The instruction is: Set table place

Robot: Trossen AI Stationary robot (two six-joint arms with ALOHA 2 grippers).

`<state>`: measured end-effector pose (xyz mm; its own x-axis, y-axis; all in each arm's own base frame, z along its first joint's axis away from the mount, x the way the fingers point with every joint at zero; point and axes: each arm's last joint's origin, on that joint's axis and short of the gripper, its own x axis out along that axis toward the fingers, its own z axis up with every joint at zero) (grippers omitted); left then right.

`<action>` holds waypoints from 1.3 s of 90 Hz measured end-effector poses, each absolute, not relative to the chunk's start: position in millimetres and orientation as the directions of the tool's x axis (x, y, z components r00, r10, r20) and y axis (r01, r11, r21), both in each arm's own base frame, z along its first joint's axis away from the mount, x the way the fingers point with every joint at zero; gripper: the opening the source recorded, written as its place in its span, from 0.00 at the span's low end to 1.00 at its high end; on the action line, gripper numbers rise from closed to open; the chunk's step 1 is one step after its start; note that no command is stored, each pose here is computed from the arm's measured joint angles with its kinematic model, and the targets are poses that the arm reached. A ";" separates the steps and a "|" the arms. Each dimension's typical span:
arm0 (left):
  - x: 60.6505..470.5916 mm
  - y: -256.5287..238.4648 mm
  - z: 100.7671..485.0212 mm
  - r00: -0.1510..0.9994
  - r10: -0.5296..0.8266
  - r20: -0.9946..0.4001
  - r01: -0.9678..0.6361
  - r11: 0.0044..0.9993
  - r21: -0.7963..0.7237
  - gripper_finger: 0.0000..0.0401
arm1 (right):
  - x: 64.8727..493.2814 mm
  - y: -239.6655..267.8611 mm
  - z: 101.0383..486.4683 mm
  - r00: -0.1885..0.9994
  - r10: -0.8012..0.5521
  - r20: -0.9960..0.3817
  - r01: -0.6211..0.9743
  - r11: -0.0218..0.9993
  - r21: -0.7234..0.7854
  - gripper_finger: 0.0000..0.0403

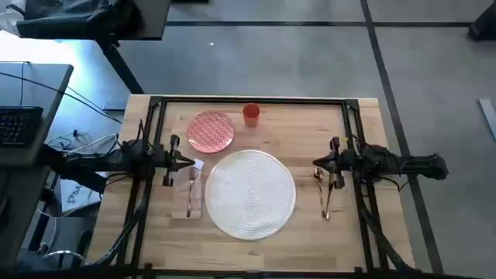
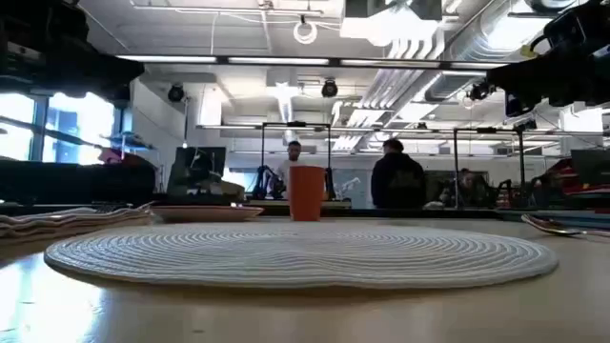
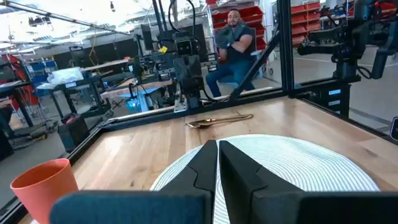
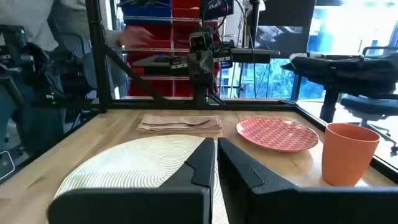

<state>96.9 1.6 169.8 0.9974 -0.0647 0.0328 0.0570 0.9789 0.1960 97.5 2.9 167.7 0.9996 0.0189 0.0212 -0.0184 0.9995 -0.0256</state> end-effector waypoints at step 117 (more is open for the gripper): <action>94.8 8.9 187.7 0.960 0.185 0.208 -0.150 0.974 -0.170 0.00 | 97.5 2.9 167.6 1.000 0.019 0.020 -0.019 0.999 -0.026 0.00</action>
